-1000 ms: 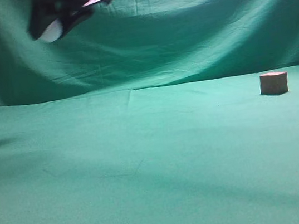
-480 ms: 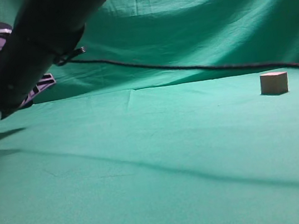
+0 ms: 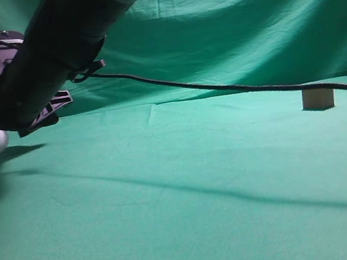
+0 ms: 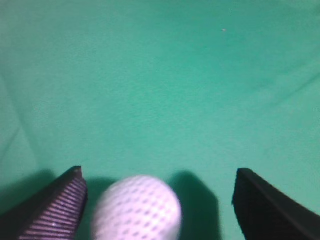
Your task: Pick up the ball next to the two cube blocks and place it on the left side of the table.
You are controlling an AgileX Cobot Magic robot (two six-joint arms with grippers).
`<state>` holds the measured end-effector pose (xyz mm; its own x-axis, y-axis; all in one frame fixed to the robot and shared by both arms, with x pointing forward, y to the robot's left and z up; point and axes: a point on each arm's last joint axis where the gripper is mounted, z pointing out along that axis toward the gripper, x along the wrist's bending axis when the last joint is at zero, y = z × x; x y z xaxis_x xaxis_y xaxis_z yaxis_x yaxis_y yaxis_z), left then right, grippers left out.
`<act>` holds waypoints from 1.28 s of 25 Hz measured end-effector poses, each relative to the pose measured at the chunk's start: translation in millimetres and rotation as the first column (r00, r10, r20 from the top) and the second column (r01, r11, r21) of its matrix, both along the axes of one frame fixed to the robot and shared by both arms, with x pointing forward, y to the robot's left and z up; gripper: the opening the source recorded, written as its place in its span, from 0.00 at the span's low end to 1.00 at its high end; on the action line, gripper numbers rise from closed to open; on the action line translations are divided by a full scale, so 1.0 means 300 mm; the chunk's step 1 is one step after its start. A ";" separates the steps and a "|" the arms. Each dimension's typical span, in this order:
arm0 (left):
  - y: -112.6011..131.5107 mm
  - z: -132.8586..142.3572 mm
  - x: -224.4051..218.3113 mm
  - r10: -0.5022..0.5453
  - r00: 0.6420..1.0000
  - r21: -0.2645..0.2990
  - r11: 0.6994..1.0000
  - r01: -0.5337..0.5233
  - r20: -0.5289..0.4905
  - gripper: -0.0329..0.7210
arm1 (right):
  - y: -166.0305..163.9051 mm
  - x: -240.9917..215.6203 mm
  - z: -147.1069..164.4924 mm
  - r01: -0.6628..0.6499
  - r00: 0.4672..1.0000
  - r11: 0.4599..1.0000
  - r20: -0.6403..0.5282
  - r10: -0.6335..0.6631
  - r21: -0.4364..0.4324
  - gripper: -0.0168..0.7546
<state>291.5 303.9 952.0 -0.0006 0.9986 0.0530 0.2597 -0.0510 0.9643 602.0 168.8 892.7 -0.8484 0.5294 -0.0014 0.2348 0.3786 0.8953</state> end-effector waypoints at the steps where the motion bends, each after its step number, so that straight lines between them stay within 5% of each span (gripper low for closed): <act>1: 0.000 0.000 0.000 0.000 1.000 0.000 1.000 0.000 0.000 0.04 | -0.005 0.005 0.003 0.000 1.000 1.000 -0.004 0.000 -0.002 0.73; 4: 0.000 0.000 0.000 0.000 1.000 0.000 1.000 0.000 0.000 0.04 | -0.026 0.020 0.067 -0.018 1.000 1.000 -0.014 0.018 0.000 0.73; 7: 0.000 0.000 0.000 0.000 1.000 0.000 1.000 0.000 0.000 0.04 | -0.060 0.014 0.249 -0.072 0.997 0.997 -0.009 0.072 0.019 0.73; 11: 0.000 0.000 0.000 0.000 1.000 0.000 1.000 0.000 0.000 0.04 | -0.164 -0.047 0.540 -0.196 0.976 0.981 -0.096 0.196 0.008 0.23; 15: 0.000 0.000 0.000 0.000 1.000 0.000 1.000 0.000 0.000 0.04 | -0.298 -0.131 0.726 -0.185 0.951 0.976 -0.270 0.148 -0.115 0.02; 20: 0.000 0.000 0.000 0.000 1.000 0.000 1.000 0.000 0.000 0.04 | -0.469 -0.228 0.913 -0.052 0.950 0.955 -0.308 -0.042 -0.293 0.02; 27: 0.000 0.000 0.000 0.000 1.000 0.000 1.000 0.000 0.000 0.04 | -0.649 -0.366 1.186 0.066 0.977 0.977 -0.184 -0.103 -0.201 0.02; 32: 0.000 0.000 0.000 0.000 1.000 0.000 1.000 0.000 0.000 0.04 | -0.761 -0.470 1.250 0.080 0.981 0.978 -0.160 -0.112 -0.194 0.02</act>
<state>291.5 303.9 952.0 -0.0006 0.9986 0.0530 0.2597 -0.0510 0.9643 460.9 -59.6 1267.8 -0.7899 0.6125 0.0316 0.4202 0.5029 0.7553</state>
